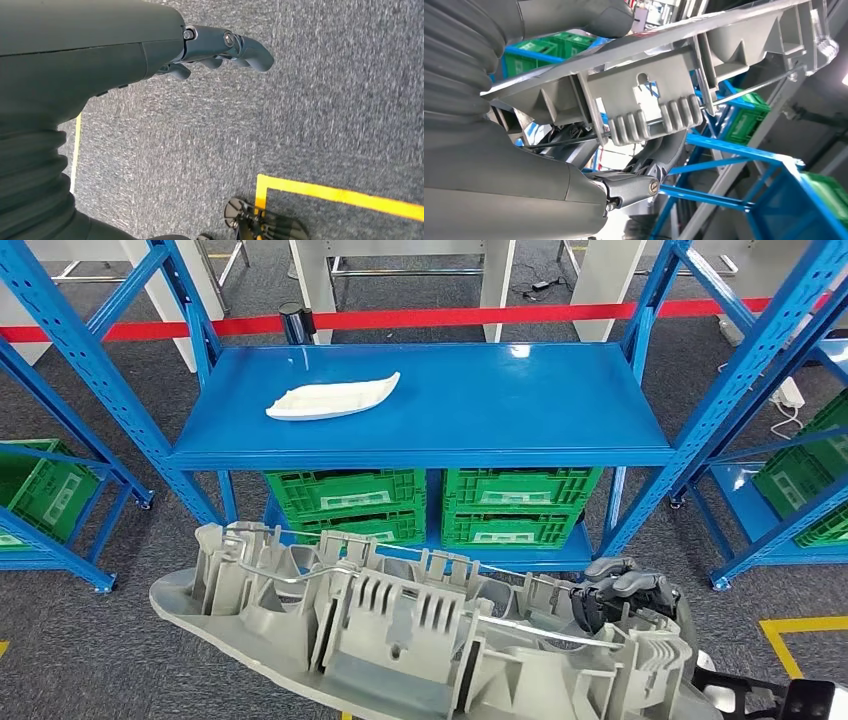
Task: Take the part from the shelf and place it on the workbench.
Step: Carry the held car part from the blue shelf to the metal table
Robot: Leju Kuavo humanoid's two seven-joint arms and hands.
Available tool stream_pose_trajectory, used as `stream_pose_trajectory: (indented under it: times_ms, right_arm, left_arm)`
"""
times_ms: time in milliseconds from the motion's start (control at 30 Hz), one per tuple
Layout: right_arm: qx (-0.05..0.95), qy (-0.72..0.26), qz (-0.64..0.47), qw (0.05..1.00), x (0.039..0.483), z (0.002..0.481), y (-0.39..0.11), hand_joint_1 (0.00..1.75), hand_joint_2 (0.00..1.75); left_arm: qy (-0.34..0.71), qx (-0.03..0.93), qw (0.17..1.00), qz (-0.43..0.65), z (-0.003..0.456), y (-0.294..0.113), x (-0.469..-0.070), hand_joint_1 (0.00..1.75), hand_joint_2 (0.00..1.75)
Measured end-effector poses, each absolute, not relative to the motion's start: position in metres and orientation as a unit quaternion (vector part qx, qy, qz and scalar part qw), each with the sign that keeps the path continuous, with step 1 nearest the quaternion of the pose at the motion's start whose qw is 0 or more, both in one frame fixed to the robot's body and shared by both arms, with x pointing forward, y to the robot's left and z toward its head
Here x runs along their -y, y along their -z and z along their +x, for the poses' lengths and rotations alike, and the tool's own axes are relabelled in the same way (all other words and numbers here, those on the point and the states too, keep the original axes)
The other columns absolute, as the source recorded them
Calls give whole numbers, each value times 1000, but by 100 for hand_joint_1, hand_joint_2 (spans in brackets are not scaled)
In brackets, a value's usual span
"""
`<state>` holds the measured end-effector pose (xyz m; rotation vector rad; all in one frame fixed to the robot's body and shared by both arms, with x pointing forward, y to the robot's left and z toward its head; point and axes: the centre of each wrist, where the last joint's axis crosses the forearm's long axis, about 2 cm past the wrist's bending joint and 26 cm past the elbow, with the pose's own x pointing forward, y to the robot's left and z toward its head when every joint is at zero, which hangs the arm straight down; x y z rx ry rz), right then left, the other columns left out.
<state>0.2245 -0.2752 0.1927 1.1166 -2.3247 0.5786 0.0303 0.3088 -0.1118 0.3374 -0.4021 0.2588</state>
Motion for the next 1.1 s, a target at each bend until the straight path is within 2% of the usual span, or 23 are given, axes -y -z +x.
stream_pose_trajectory:
  times_ms: [1100]
  right_arm:
    - [869, -216, 382, 229, 281, 212, -203, 175, 175]
  left_arm:
    - [-120, 202, 959, 156, 31, 112, -303, 0, 175]
